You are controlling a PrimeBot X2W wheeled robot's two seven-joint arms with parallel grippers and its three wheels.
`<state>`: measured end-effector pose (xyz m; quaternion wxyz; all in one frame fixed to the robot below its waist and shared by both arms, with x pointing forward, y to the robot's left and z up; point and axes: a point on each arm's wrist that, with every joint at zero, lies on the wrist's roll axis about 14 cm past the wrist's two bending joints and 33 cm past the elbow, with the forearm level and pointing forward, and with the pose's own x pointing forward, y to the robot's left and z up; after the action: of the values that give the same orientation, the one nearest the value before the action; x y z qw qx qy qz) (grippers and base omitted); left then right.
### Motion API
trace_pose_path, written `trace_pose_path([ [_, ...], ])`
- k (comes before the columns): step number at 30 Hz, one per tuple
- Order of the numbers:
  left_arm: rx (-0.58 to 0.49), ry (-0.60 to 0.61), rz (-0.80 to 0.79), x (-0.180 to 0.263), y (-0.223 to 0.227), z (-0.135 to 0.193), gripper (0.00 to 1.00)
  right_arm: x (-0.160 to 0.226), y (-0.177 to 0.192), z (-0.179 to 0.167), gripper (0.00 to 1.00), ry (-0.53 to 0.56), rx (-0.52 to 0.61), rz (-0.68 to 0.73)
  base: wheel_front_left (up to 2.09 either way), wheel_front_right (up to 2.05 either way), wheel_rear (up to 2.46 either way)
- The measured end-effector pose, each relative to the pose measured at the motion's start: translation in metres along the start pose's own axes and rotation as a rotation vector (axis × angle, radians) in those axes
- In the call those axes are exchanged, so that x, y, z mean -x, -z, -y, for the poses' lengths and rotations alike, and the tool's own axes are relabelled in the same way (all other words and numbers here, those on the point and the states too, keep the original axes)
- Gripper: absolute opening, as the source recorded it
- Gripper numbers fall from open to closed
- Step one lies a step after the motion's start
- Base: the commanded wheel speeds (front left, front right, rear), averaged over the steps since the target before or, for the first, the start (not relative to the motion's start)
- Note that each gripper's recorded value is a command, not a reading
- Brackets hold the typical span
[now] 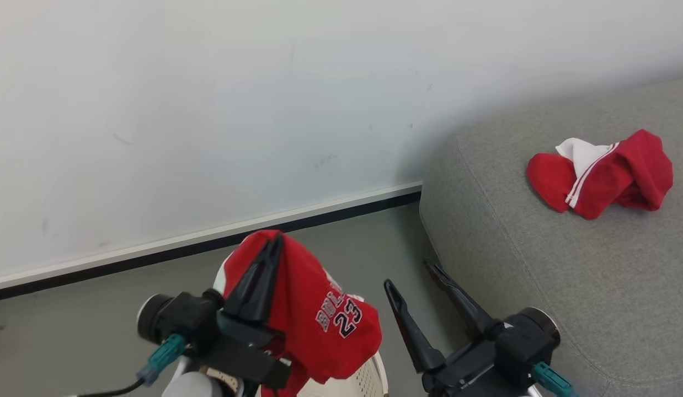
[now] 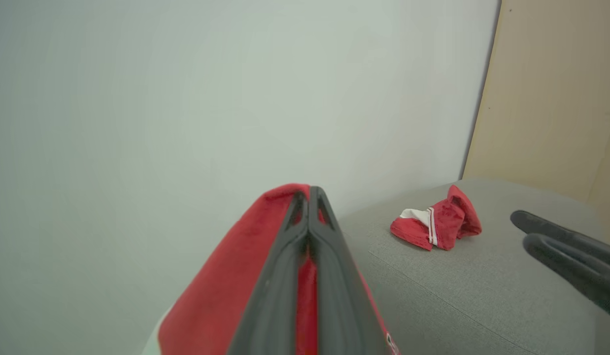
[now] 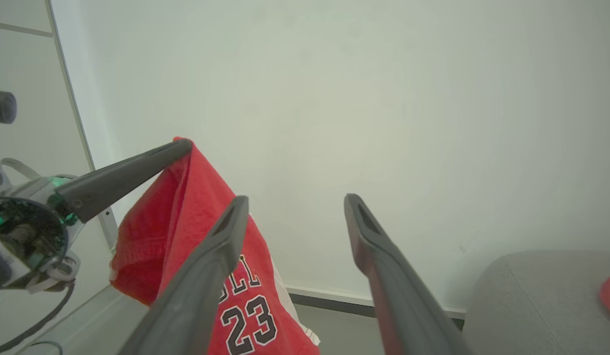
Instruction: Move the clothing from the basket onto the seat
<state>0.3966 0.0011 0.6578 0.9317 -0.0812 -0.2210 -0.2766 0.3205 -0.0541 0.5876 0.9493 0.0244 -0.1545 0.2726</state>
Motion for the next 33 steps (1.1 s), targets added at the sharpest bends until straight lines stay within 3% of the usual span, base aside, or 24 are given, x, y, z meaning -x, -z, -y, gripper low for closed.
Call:
trace_pose_path([
  [17, 0.022, 0.216, 0.044, -0.037, -0.013, 0.064, 0.0, -0.026, 0.018, 0.003, 1.0, 0.015, -0.023, -0.04, 0.0, 0.0, 0.0],
  [32, 0.03, 0.316, 0.026, -0.031, -0.02, 0.096, 0.0, -0.031, 0.031, 0.006, 1.0, 0.029, -0.039, -0.078, 0.0, 0.0, 0.0],
  [33, 0.028, 0.319, 0.026, -0.031, -0.02, 0.097, 0.0, -0.032, 0.031, 0.003, 0.87, 0.02, -0.038, -0.081, 0.0, 0.0, 0.0],
])
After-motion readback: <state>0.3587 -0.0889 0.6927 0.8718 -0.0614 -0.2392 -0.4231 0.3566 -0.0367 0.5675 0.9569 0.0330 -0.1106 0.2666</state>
